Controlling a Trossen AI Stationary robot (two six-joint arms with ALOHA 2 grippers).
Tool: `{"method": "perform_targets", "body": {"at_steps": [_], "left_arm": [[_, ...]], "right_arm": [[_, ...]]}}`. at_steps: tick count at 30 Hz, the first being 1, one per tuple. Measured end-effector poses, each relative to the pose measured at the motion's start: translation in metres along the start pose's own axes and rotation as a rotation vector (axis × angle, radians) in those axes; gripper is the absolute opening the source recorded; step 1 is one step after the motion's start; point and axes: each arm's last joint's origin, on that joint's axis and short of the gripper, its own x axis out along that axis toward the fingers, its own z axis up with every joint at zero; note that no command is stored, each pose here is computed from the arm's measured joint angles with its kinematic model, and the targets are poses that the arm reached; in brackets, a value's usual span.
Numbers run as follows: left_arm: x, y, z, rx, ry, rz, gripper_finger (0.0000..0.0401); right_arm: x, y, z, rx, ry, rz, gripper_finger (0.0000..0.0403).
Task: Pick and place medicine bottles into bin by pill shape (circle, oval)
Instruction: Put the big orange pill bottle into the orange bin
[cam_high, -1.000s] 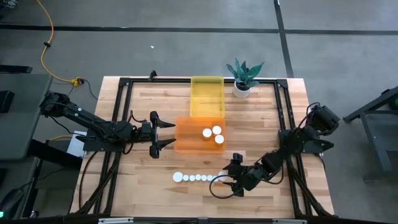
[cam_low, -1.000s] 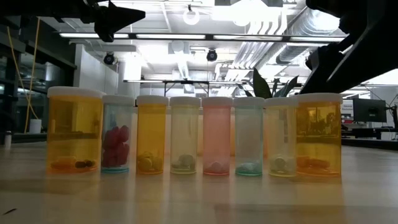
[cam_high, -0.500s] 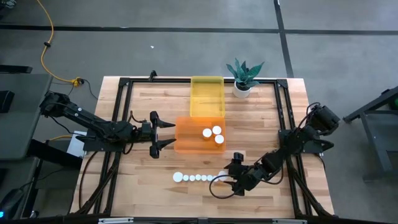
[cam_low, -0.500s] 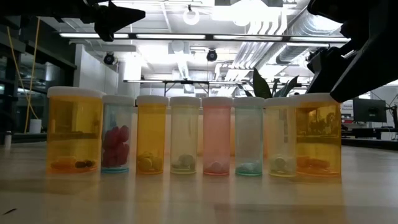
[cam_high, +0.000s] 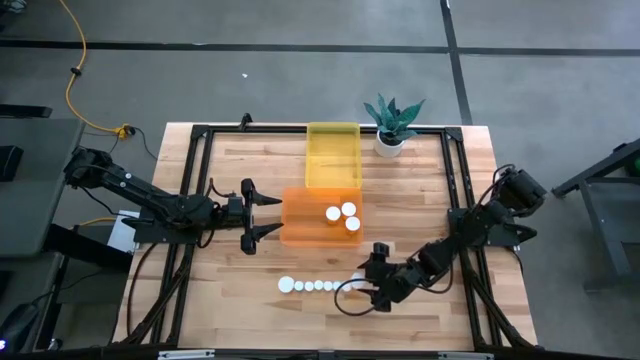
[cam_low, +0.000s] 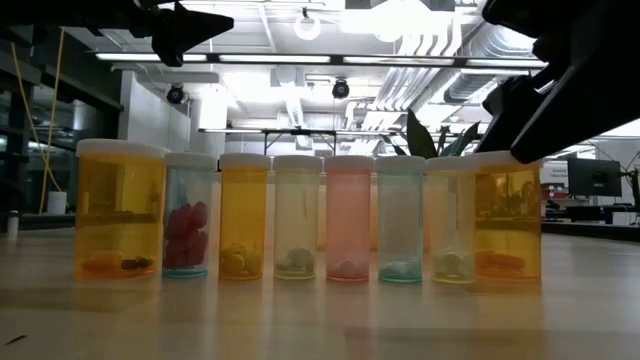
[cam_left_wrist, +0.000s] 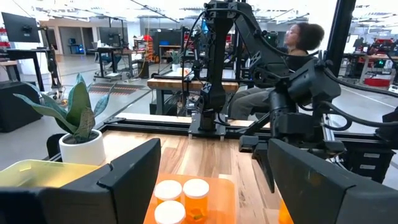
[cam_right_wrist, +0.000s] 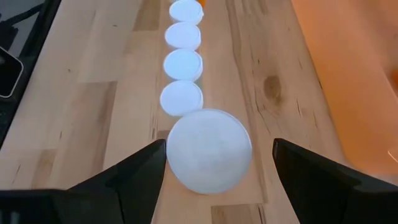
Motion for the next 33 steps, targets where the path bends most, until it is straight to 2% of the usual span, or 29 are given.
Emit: {"method": "perform_targets", "body": {"at_steps": [21, 28, 33], "left_arm": [[0.000, 0.000, 0.000, 0.000, 0.000, 0.000, 0.0287], [0.000, 0.000, 0.000, 0.000, 0.000, 0.000, 0.0287], [0.000, 0.000, 0.000, 0.000, 0.000, 0.000, 0.0287]], "right_arm": [[0.006, -0.012, 0.008, 0.052, -0.010, -0.023, 0.0287], [0.006, -0.014, 0.007, 0.041, -0.025, -0.066, 0.0287], [0.006, -0.013, 0.006, 0.036, 0.006, -0.033, 0.0287]]}}
